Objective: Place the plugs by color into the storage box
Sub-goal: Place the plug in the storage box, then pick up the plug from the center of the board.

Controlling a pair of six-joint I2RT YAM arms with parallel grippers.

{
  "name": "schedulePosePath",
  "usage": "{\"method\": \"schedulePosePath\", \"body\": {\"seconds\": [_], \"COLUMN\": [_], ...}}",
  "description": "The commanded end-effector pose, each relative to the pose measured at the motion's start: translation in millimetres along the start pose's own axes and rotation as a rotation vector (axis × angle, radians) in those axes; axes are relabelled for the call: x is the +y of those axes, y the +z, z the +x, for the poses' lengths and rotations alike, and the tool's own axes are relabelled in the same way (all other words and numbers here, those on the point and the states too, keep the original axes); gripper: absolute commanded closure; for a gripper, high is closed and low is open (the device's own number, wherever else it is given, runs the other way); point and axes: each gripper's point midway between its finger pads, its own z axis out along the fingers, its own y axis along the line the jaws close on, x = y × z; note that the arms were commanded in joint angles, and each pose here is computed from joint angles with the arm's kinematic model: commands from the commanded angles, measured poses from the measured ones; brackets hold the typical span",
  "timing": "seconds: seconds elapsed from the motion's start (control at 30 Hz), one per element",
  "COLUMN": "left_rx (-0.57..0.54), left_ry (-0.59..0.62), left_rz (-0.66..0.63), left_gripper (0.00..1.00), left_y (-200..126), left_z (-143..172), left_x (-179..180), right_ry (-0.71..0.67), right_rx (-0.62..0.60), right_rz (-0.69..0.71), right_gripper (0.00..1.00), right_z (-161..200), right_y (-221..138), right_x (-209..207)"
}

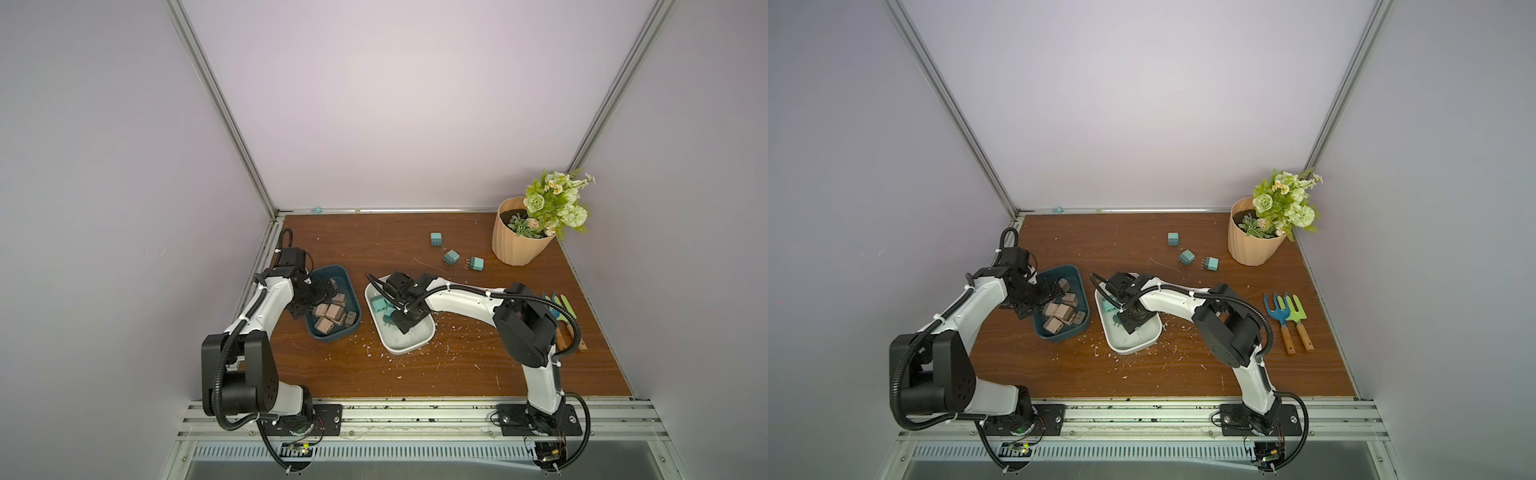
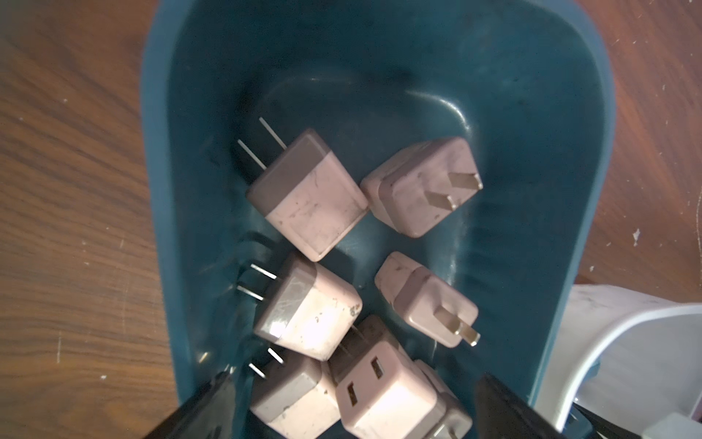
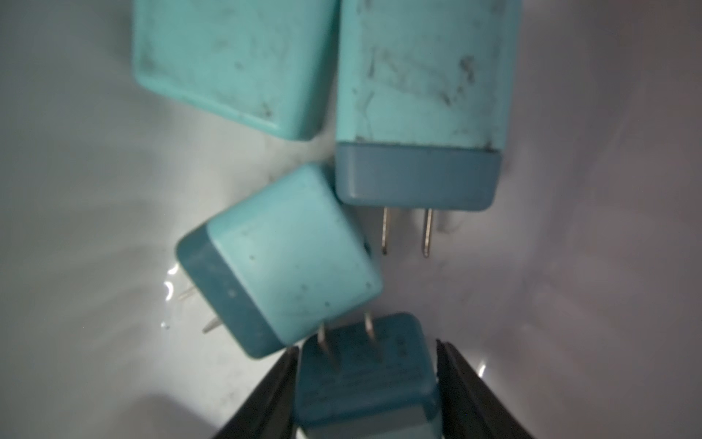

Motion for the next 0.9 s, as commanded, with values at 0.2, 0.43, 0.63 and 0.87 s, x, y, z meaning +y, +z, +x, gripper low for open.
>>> {"method": "schedulePosePath", "body": {"seconds": [0.2, 0.43, 0.63, 0.87], "left_rx": [-0.011, -0.013, -0.012, -0.014], "left_ry": [-0.015, -0.013, -0.009, -0.008], "left_rz": [-0.006, -0.005, -0.005, -0.004], "left_gripper": [0.00, 0.00, 0.00, 0.00], "left_y": [-1.7, -1.8, -2.0, -3.2], "left_z": [-8.0, -8.5, -6.4, -4.6], "left_x": [-4.4, -5.0, -4.1, -3.4], "right_ry": [0.039, 0.177, 0.377, 0.620], "right_rx": [-0.184, -0.234, -0.205, -0.219], "right_rz": [0.035, 0.114, 0.132, 0.122], "right_gripper": [0.25, 0.20, 0.18, 0.16], "right_z": [-66.3, -92.7, -93.5, -113.0], "right_y": [-94.7, -114.5, -94.5, -69.7], "right_x": [-10.6, -85.6, -168.0, -222.0]}}
